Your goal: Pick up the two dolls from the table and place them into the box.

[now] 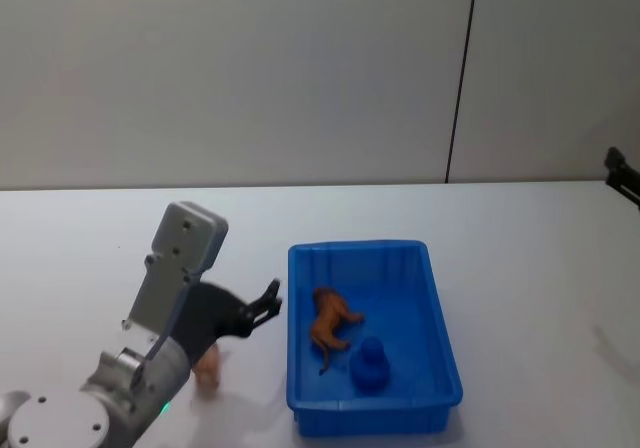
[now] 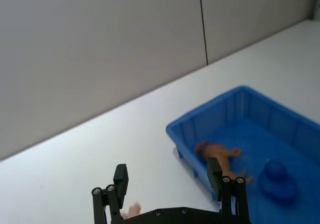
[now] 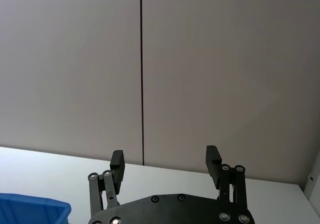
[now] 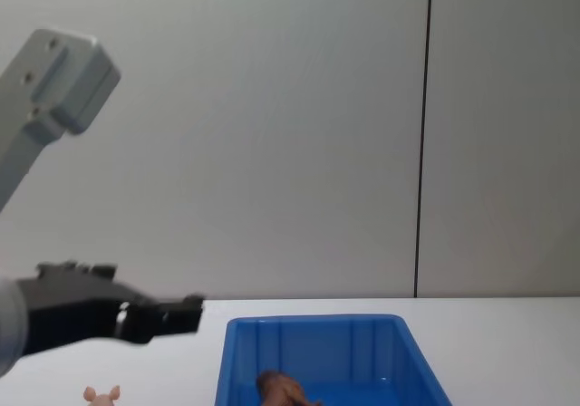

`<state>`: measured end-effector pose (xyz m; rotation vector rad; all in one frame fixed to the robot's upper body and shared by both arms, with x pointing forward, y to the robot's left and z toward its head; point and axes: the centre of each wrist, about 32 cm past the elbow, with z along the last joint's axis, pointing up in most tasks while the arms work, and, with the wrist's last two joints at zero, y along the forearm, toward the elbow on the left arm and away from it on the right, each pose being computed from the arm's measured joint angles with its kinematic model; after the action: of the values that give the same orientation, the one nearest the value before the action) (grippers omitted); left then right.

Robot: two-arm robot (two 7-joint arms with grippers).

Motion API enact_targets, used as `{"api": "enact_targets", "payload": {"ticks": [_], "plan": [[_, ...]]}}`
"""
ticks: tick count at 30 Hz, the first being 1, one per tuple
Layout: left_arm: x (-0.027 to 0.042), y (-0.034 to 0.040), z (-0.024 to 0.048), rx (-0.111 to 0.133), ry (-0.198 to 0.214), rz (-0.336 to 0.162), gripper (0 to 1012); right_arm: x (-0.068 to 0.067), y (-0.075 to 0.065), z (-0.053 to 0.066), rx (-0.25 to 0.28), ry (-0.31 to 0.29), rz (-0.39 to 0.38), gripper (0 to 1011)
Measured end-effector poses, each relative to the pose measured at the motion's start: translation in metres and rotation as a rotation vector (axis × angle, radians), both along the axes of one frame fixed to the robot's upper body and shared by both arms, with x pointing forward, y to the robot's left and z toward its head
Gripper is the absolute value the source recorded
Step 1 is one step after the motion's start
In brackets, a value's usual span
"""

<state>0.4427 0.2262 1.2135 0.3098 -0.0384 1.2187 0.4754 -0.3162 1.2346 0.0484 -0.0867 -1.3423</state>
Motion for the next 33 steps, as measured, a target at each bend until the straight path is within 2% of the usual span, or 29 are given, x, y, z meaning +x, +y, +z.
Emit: {"api": "enact_targets", "payload": {"ticks": [1,4,5,7,8,10,13,14,15,19,22,33], "plan": [[-0.0039,0.0017,-0.0001,0.008,0.028,0.018,1001,0.000,0.000,0.000,0.000,0.000,-0.001,1001],[-0.0086,0.0037,-0.0007,0.017,0.059,0.036,1001,-0.001,0.000,0.000,0.001,-0.003,-0.005,1001],[-0.0121,0.0051,-0.0013,0.025,0.085,0.054,1001,-0.001,-0.001,0.000,0.001,-0.003,-0.007,1001],[-0.0147,0.0062,-0.0016,0.032,0.107,0.070,1001,-0.001,-0.001,0.000,0.001,-0.004,-0.008,1001],[-0.0177,0.0074,-0.0029,0.038,0.135,0.090,1001,-0.002,-0.001,0.000,0.001,-0.005,-0.010,1001],[-0.0200,0.0082,-0.0034,0.043,0.160,0.107,1001,-0.002,-0.001,0.000,0.001,-0.005,-0.011,1001],[-0.0243,0.0097,-0.0067,0.052,0.218,0.146,1001,-0.002,-0.001,0.000,0.001,-0.007,-0.012,1001],[-0.0243,0.0097,-0.0067,0.052,0.218,0.146,1001,-0.002,-0.001,0.000,0.001,-0.007,-0.013,1001],[-0.0252,0.0102,-0.0079,0.055,0.237,0.159,1001,-0.002,-0.001,0.000,0.001,-0.007,-0.014,1001],[-0.0256,0.0105,-0.0113,0.058,0.285,0.186,1001,-0.002,-0.001,0.000,0.002,-0.008,-0.015,1001],[-0.0235,0.0102,-0.0149,0.055,0.318,0.203,1001,-0.003,-0.001,0.000,0.002,-0.008,-0.016,1001],[-0.0130,0.0074,-0.0215,0.026,0.364,0.224,1001,-0.003,-0.002,0.000,0.001,-0.010,-0.018,1001]]}}
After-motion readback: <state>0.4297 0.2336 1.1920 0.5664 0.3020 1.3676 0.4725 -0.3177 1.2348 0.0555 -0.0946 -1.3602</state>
